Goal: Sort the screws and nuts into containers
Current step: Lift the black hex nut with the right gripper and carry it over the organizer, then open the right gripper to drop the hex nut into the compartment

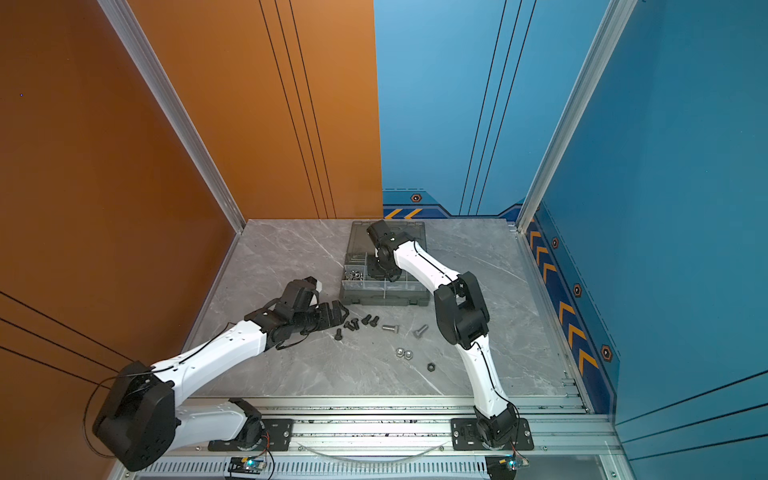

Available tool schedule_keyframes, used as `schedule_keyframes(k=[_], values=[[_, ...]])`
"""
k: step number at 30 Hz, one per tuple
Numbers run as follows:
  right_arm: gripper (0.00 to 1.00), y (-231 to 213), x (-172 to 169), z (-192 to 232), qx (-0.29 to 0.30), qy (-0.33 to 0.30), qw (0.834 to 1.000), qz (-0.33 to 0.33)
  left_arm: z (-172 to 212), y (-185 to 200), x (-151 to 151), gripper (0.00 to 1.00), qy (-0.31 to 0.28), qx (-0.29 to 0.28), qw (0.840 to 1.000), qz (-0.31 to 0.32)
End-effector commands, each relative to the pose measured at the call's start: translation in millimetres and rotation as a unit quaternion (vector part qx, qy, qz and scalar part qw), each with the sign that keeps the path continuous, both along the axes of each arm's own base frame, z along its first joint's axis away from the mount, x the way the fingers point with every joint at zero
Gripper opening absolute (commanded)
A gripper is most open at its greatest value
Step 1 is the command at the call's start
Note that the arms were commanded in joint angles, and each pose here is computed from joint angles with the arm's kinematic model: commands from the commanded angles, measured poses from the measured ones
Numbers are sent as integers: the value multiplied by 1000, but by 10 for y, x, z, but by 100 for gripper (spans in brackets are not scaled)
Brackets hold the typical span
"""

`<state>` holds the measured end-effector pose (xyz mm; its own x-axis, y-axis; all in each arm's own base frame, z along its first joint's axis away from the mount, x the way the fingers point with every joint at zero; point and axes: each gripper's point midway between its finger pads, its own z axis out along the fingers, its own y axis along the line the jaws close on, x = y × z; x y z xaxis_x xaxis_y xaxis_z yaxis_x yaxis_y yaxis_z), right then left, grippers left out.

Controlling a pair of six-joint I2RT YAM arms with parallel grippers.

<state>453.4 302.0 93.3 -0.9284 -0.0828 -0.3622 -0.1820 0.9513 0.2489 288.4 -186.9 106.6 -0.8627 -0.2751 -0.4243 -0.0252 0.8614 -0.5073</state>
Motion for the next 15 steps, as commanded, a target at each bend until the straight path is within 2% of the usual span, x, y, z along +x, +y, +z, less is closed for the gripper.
schedule_keyframes(k=[1, 4, 9, 15], values=[[2, -43, 17, 25, -20, -5, 1000, 0, -2, 15, -61, 98, 7, 3, 1000, 0], [4, -55, 31, -18, -22, -2, 1000, -2, 8, 25, -61, 98, 5, 4, 1000, 1], [12, -50, 53, -68, -24, 2, 1000, -5, 3, 36, -68, 98, 4, 4, 1000, 2], [14, -51, 90, -87, -25, 4, 1000, -7, 2, 48, -73, 98, 3, 5, 1000, 3]])
